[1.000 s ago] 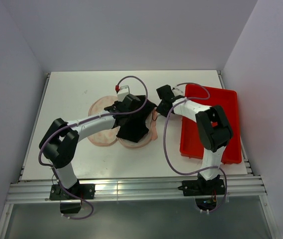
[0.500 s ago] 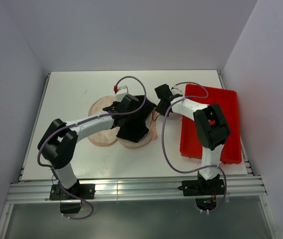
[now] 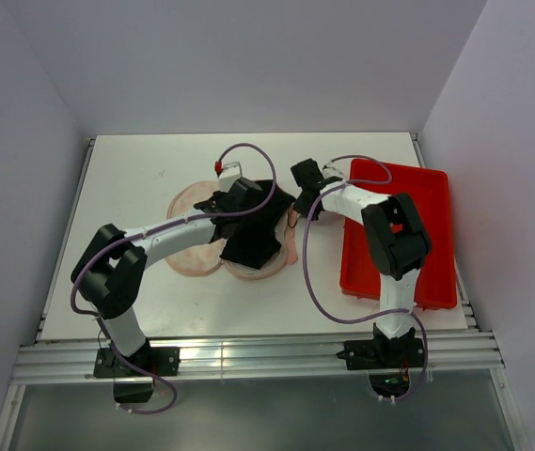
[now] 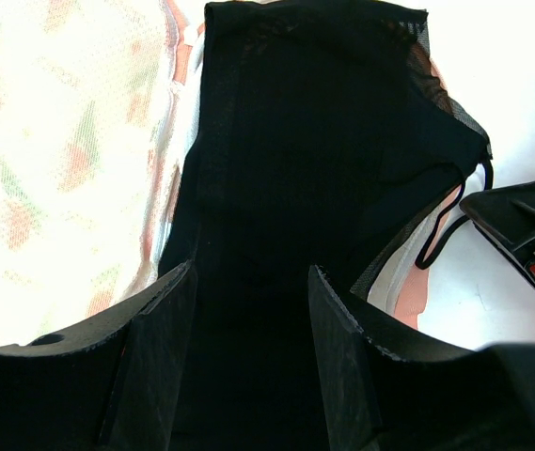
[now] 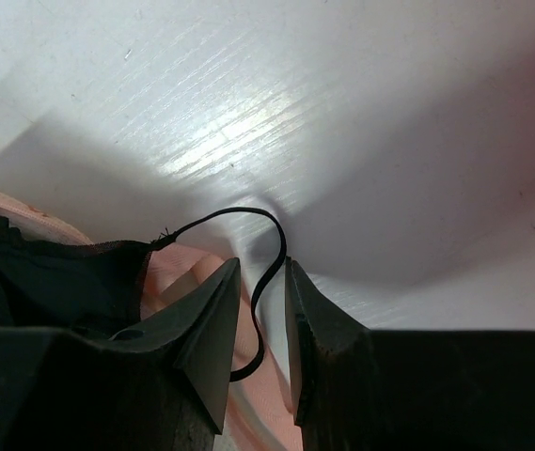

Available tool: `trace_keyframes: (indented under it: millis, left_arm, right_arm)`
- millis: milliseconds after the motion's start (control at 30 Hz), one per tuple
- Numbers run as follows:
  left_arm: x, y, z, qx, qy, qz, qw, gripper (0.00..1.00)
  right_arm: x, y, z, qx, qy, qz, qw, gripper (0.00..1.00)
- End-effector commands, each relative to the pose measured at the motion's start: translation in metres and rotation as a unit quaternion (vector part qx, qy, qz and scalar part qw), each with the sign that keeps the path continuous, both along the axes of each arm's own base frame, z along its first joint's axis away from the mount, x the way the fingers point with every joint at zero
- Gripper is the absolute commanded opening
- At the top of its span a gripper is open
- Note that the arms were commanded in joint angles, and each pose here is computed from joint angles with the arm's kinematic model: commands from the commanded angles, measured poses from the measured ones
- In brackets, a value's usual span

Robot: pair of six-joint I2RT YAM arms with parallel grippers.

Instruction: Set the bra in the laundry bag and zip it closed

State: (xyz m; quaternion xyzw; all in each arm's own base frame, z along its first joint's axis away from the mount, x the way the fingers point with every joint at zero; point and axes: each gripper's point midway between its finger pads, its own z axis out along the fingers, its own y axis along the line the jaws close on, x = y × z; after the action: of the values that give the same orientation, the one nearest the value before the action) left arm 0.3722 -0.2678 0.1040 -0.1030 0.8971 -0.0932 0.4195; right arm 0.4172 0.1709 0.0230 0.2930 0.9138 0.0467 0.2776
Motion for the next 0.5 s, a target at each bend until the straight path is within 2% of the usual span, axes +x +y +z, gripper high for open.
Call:
trace_keyframes:
  millis: [0, 367, 467]
  left_arm:
    - [0.003, -0.003, 0.021, -0.021, -0.022, -0.007, 1.000, 0.57]
    - [0.002, -0.002, 0.018, -0.019, -0.020, -0.005, 1.000, 0.57]
    - [0.002, -0.001, 0.017, -0.018, -0.018, -0.005, 1.000, 0.57]
  right_arm:
    - [0.007, -0.002, 0.006, -0.014, -0.013, -0.014, 1.000, 0.33]
    - [0.007, -0.004, -0.004, -0.023, -0.004, -0.017, 1.000, 0.26]
    - [0.007, -0.005, -0.004, -0.027, -0.005, -0.016, 0.999, 0.18]
